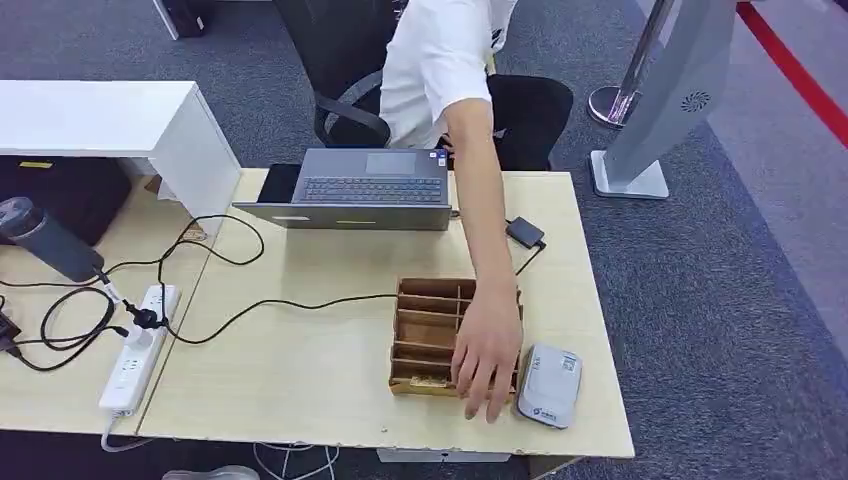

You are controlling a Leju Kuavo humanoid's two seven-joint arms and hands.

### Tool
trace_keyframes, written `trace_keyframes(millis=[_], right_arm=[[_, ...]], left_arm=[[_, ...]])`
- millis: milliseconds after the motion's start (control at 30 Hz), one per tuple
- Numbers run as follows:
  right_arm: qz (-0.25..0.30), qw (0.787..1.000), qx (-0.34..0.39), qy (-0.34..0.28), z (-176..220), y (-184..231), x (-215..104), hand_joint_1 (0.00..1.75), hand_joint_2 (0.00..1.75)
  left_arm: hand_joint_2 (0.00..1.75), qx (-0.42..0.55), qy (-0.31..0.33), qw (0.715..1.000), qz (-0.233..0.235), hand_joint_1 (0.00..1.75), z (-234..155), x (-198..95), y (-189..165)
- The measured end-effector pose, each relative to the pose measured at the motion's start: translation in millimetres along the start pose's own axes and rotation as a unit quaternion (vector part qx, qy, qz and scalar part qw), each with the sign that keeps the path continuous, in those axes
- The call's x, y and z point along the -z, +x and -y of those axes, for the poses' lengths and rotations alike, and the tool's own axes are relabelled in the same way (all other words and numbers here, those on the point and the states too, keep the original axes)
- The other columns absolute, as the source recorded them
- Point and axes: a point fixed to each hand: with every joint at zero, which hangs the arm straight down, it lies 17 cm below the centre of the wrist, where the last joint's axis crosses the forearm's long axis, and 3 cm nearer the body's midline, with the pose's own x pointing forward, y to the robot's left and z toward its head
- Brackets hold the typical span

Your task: Pass the card to the sensor for recognition and then transmit it.

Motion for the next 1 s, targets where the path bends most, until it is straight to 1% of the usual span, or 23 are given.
trace_keyframes(millis=[300,400,600,633,800,867,933,967,1000], right_arm=[[-0.002,1.000,0.005,-0.014,0.1,0.6,-0.2,0.00,1.75],[-0.008,1.000,0.015,-0.012,-2.6,-1.4,-0.6,0.00,1.75],[-0.009,1.000,0.019,-0.010,-4.7,-1.4,-0.9,0.00,1.75],[-0.008,1.000,0.019,-0.009,-5.2,-1.4,-1.0,1.75,1.75],[0.007,1.000,0.012,0.014,-14.0,3.6,-2.4,1.75,1.75],[0.010,1.000,0.011,0.018,-15.6,4.1,-2.7,1.73,1.75],[0.012,1.000,0.009,0.018,-15.8,4.4,-2.8,1.75,1.75],[0.012,1.000,0.007,0.018,-15.7,4.3,-2.8,1.71,1.75],[0.013,1.000,0.006,0.018,-15.6,4.2,-2.7,1.71,1.75]], left_arm=[[1.75,-0.115,0.062,0.991,-0.016,0.00,-26.1,1.4,-10.1],[1.75,-0.109,0.088,0.990,-0.019,0.00,-37.2,1.2,-15.0],[1.75,-0.096,0.094,0.991,-0.022,0.00,-40.2,0.5,-21.5],[1.75,-0.096,0.094,0.991,-0.022,1.75,-40.0,0.4,-21.8],[1.75,-0.101,0.090,0.991,-0.014,1.75,-38.9,0.4,-19.3],[1.75,-0.103,0.083,0.991,-0.011,1.75,-35.7,0.5,-17.9],[1.75,-0.105,0.076,0.992,-0.008,1.75,-34.1,0.5,-17.0],[1.75,-0.106,0.075,0.991,-0.007,1.75,-34.2,0.5,-16.6],[1.75,-0.107,0.075,0.991,-0.007,1.75,-34.2,0.5,-16.6]])
